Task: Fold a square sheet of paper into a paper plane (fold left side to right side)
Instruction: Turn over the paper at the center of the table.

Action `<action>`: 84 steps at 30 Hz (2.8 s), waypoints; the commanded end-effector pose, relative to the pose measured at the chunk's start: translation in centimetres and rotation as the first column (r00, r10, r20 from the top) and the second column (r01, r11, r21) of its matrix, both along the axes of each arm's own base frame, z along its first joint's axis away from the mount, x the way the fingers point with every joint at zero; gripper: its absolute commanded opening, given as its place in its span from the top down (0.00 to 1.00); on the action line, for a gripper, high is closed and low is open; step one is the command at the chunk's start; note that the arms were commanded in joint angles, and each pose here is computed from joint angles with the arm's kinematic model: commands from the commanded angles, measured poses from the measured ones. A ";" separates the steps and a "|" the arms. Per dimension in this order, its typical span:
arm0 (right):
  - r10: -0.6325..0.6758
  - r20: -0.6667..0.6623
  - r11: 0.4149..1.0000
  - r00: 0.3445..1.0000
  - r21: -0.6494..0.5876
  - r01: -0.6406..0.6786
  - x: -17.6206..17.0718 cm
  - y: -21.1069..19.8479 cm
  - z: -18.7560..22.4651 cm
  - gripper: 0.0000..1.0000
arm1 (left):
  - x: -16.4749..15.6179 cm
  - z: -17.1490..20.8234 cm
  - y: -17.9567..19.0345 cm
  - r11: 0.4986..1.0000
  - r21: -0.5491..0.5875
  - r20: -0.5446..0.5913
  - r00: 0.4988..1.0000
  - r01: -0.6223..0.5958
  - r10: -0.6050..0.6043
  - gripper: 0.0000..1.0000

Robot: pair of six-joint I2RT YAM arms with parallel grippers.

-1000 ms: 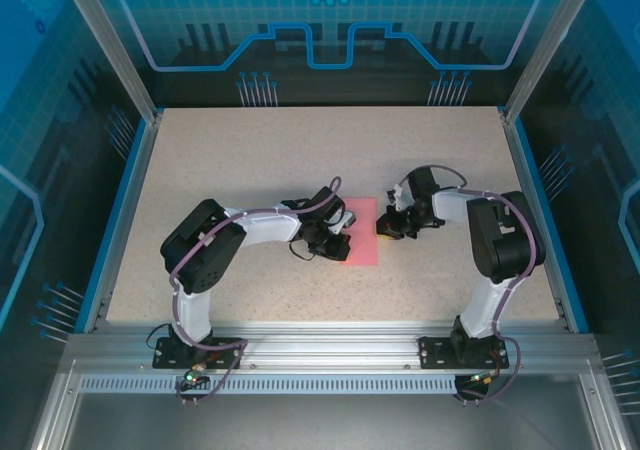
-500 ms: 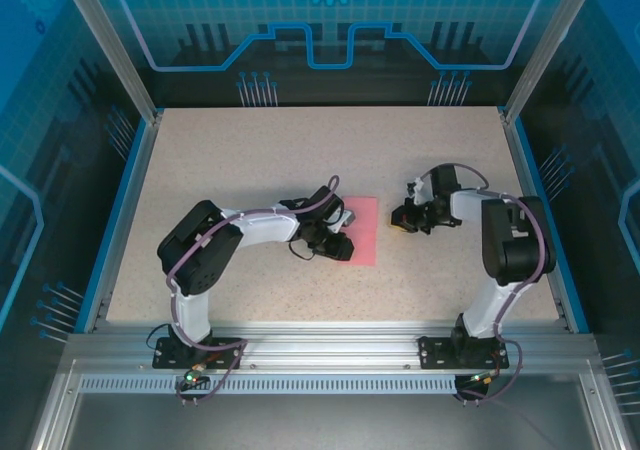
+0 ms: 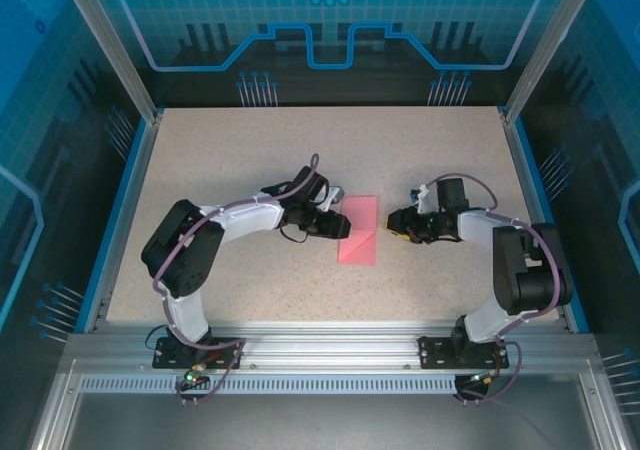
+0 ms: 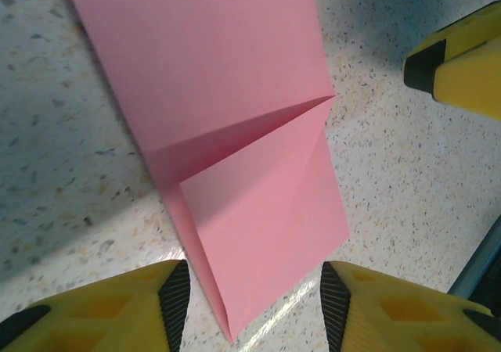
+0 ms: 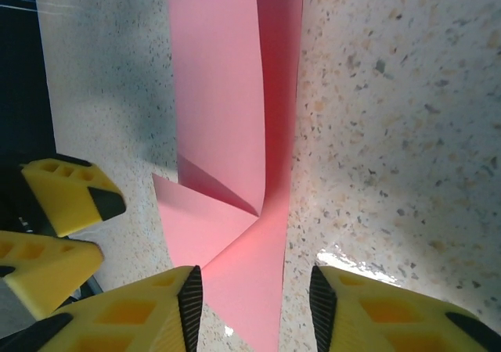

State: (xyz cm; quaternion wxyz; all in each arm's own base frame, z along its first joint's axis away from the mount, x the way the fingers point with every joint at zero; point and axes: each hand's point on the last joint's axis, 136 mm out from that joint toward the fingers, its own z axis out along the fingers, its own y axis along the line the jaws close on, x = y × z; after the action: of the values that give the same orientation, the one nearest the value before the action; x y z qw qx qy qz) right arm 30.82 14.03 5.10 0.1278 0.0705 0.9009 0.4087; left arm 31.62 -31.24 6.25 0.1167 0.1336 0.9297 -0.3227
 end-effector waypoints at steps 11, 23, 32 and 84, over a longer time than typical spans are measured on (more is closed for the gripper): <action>0.073 0.007 0.996 0.997 0.044 -0.073 -1.7 2.7 0.4 0.54 | 2.1 -1.5 -1.2 0.999 0.035 0.007 0.999 0.034 -0.035 0.49; 0.107 -0.038 0.992 0.994 0.072 -0.105 -1.0 5.0 -0.5 0.55 | 2.3 -1.6 -0.2 0.997 0.081 0.039 0.999 0.005 -0.008 0.83; 0.127 -0.065 0.990 0.990 0.069 -0.123 -0.4 6.4 -1.1 0.55 | 2.4 -1.4 0.5 0.995 0.102 0.063 0.998 -0.014 0.008 0.90; 0.255 0.757 0.821 0.601 0.159 -0.549 -0.9 9.3 30.2 0.95 | 1.2 26.8 0.1 0.707 -0.663 0.377 0.926 0.246 0.032 0.01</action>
State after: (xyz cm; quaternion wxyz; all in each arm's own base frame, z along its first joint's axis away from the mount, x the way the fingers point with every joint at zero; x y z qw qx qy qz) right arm 30.56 22.18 33.83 0.3519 -0.2455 0.6985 0.5728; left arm 33.25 -30.20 31.02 0.3056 0.1607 0.7180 -0.6044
